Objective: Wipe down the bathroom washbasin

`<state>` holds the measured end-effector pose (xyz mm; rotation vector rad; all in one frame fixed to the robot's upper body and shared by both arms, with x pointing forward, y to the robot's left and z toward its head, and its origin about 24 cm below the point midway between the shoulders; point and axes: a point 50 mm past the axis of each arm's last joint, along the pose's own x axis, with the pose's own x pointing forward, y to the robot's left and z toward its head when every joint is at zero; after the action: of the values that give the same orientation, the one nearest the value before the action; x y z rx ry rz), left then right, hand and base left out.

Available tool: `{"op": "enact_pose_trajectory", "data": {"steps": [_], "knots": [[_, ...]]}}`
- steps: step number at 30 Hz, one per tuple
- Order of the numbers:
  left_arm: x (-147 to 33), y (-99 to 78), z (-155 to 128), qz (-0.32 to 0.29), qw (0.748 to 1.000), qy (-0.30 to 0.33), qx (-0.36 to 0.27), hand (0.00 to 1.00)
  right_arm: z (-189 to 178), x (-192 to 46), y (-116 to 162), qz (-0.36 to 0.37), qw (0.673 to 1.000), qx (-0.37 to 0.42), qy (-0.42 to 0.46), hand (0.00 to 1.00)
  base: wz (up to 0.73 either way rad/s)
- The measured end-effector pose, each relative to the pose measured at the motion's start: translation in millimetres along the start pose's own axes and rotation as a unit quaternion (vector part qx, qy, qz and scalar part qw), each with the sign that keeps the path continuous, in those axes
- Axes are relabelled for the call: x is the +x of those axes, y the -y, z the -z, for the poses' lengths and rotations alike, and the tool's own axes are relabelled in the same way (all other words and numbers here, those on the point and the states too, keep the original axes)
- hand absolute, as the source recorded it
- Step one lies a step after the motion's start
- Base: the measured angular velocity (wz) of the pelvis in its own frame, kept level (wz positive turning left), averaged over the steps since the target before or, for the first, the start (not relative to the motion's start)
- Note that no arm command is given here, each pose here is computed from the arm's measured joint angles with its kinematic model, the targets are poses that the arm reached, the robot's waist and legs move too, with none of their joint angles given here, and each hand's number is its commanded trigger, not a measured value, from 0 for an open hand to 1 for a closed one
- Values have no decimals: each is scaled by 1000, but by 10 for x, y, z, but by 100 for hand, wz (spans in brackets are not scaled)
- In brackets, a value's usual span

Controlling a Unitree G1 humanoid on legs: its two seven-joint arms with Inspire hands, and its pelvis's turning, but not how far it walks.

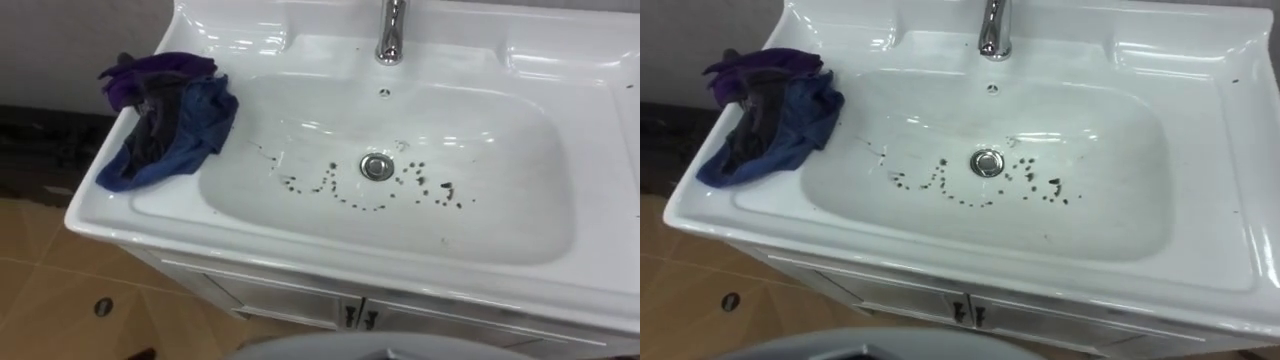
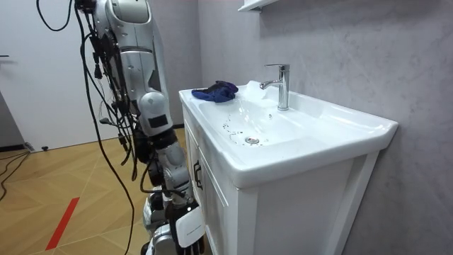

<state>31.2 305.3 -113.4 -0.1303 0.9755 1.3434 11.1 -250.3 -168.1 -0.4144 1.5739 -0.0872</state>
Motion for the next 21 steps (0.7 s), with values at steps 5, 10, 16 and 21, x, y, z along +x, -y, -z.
{"op": "enact_pose_trajectory", "data": {"steps": [5,10,16,21], "knots": [[-178,50,-598,-28,986,130,-96,0,-115,-7,57,23,999,20,36,0,7],[-360,26,-1080,-48,958,216,-181,0,-88,-13,62,25,998,37,43,0,-3],[-585,-42,-1547,-45,914,291,-279,0,-44,-14,90,32,997,39,52,0,1],[-721,-60,-1680,-37,897,335,-286,0,-34,-13,113,31,997,38,56,0,-1]]}}
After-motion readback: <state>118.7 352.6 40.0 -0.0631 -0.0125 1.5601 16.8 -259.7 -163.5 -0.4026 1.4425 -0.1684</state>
